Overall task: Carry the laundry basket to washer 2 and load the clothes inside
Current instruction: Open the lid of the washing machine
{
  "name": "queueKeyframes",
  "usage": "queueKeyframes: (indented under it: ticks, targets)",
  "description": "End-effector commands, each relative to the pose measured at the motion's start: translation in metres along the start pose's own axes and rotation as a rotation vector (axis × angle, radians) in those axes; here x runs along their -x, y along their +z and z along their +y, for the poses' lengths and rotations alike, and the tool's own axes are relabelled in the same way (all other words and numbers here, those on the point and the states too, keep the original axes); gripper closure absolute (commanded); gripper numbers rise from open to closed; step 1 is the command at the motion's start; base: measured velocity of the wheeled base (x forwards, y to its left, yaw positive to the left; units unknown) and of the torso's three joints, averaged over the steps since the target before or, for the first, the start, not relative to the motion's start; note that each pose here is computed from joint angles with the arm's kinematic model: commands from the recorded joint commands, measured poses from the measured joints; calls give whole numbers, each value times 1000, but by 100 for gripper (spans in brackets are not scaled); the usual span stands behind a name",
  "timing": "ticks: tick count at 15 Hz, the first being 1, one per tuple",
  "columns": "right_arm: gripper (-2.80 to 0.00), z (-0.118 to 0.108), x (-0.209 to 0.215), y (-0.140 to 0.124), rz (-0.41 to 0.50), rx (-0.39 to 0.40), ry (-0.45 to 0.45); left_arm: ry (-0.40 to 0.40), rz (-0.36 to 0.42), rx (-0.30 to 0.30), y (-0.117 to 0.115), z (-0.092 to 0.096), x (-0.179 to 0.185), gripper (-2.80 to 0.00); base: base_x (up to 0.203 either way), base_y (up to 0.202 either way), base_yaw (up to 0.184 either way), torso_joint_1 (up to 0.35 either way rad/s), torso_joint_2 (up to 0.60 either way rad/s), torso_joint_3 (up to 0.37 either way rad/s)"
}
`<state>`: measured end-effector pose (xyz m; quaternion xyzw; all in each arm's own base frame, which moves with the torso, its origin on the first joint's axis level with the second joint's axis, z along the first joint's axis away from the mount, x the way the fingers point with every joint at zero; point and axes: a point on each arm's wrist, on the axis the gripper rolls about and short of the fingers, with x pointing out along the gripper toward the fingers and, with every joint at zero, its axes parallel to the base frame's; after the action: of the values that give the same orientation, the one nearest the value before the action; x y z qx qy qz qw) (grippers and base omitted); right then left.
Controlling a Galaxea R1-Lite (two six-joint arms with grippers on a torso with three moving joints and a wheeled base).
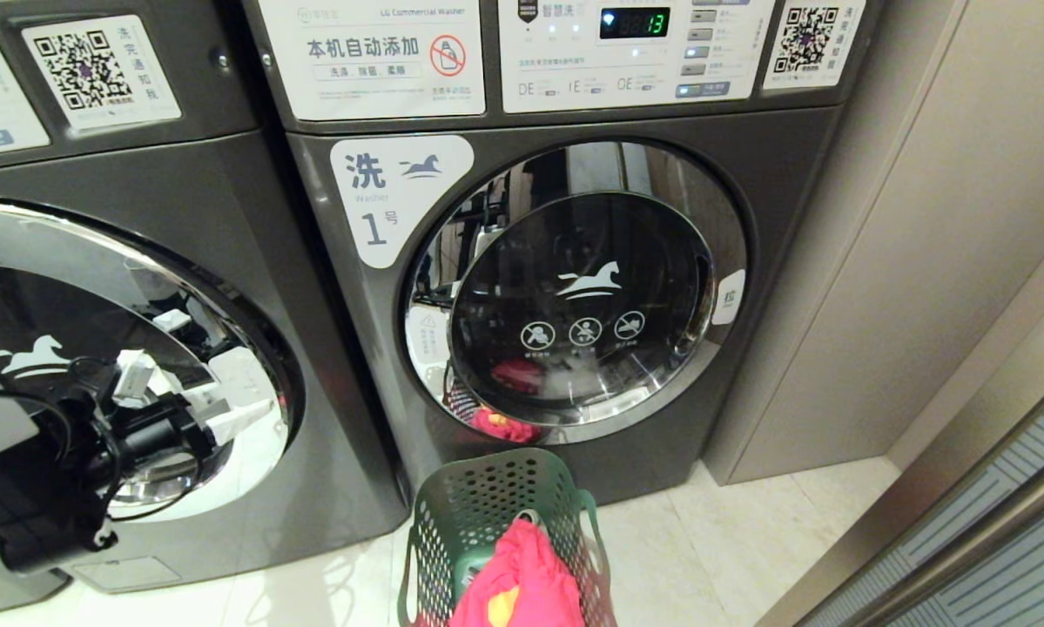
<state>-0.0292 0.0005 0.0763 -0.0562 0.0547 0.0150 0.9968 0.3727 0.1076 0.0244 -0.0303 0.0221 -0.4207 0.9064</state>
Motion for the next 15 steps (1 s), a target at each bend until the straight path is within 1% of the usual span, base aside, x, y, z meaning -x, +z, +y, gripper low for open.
queueKeyframes:
  ticks: [1, 8, 15]
  targets:
    - [0, 0, 0, 0, -1, 1, 1, 48, -7, -10, 1, 8, 16, -280, 0, 0, 0, 0, 0, 0]
    - [0, 0, 0, 0, 1, 1, 1, 149, -19, -26, 8, 19, 54, -280, 0, 0, 0, 0, 0, 0]
    - [0, 0, 0, 0, 1, 1, 1, 183, -21, -32, 9, 23, 69, -280, 0, 0, 0, 0, 0, 0]
